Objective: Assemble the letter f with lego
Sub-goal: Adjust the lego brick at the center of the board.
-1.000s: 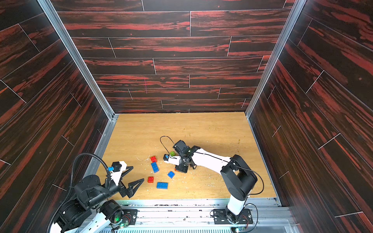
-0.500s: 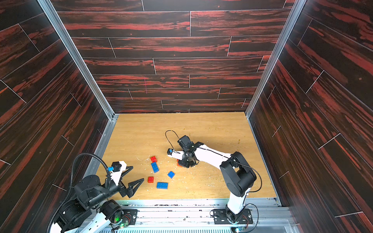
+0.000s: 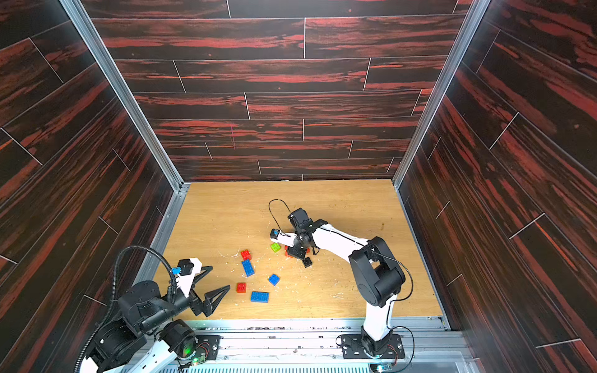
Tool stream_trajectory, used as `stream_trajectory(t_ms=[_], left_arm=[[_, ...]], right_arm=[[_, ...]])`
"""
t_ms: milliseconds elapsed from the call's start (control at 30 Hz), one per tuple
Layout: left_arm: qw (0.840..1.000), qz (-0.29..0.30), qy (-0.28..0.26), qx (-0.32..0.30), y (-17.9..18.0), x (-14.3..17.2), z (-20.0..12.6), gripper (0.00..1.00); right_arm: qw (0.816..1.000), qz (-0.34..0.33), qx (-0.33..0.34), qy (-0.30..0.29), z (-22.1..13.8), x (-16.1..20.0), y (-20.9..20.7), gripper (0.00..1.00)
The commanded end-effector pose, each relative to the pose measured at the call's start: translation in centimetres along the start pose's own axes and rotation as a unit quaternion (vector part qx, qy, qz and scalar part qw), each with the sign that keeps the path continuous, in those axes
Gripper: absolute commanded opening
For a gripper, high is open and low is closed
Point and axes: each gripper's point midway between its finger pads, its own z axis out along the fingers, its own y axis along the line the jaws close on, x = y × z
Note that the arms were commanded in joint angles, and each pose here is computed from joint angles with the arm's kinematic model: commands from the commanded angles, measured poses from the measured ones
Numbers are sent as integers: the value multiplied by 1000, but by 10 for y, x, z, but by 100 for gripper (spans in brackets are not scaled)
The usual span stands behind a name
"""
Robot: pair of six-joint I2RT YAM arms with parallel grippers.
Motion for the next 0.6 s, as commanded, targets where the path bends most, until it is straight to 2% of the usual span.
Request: stream_trajectory(t_ms=[0, 167, 467, 567], left_arm=[[1000, 2, 0, -1, 1, 3, 1, 100], [1000, 2, 0, 0, 1, 2, 1, 100], [1000, 3, -1, 1, 0, 2, 1, 100], [1000, 3, 0, 2, 0, 2, 1, 100]], right_arm=[[999, -22, -24, -14, -7, -4, 18, 21], [998, -55, -17, 11, -5, -1, 39, 21], [996, -86, -20, 9, -9, 3, 61, 22], [995, -98, -28, 7, -10, 4, 64, 17]])
